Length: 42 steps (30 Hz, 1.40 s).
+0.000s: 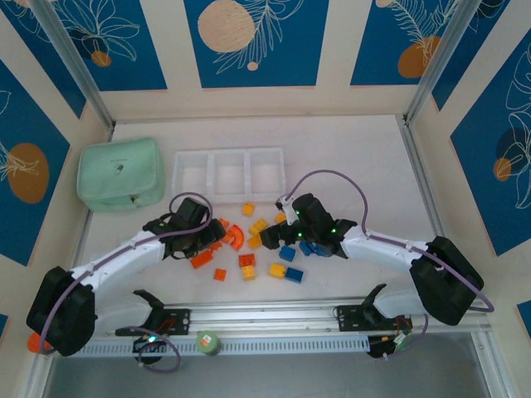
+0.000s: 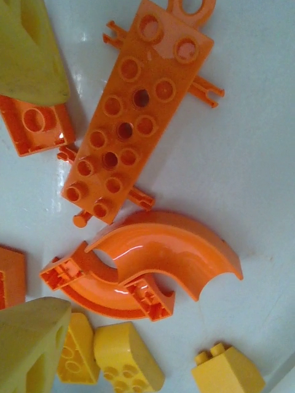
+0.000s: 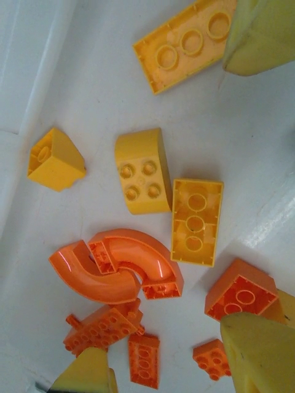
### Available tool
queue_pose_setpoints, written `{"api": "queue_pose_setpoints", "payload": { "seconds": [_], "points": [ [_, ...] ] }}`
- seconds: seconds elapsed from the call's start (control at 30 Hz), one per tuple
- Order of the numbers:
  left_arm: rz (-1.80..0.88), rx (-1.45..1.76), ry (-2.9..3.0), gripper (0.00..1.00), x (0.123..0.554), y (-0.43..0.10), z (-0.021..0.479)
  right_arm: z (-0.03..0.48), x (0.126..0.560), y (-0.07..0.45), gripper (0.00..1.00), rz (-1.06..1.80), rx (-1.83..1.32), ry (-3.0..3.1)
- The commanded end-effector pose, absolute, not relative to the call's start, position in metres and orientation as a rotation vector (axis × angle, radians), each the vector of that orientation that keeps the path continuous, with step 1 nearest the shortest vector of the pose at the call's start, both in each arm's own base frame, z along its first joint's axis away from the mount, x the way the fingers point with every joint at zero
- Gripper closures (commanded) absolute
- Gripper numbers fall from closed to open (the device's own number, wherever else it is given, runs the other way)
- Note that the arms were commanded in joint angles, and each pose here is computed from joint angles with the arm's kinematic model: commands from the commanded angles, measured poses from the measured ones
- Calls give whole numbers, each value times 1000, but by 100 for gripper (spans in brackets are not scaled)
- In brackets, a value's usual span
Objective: Sort the legos into containers by color
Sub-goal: Pick up the lego from the center of the table.
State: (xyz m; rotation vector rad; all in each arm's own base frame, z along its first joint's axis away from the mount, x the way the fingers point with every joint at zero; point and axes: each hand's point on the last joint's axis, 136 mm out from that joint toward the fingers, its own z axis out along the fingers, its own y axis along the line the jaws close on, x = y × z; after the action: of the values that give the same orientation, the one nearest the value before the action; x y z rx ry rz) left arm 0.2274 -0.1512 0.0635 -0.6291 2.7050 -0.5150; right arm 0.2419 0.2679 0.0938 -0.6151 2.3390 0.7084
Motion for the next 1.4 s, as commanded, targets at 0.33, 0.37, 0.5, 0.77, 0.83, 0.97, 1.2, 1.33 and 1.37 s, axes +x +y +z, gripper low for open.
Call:
{"api": "queue_pose_setpoints", "payload": {
  "seconds": [0.33,0.37,0.5,0.77,0.83,0.97,1.2,1.33,1.37],
  "points": [
    [-410,-792,2671,19,228,-139,51,101,245,267,1,639,-623,2274],
    [-426,-805,2671,19,228,-141,49,101,245,267,1,638,-621,2275],
    [-383,-816,2658,19,232,-137,46,101,246,266,1,633,-620,2271],
    [-292,-818,2665,23,250,-138,36,103,246,266,1,631,-627,2263],
    [-227,-821,2674,26,253,-134,34,103,246,265,1,625,-624,2264],
    [-178,-813,2663,33,263,-132,29,104,246,265,1,626,-622,2260],
    [-94,-805,2684,46,263,-123,21,103,246,265,1,622,-623,2263],
    [-83,-794,2694,57,260,-121,20,102,247,265,1,617,-623,2269],
    [-89,-792,2688,60,261,-121,21,102,247,265,1,616,-624,2270]
  ]
}}
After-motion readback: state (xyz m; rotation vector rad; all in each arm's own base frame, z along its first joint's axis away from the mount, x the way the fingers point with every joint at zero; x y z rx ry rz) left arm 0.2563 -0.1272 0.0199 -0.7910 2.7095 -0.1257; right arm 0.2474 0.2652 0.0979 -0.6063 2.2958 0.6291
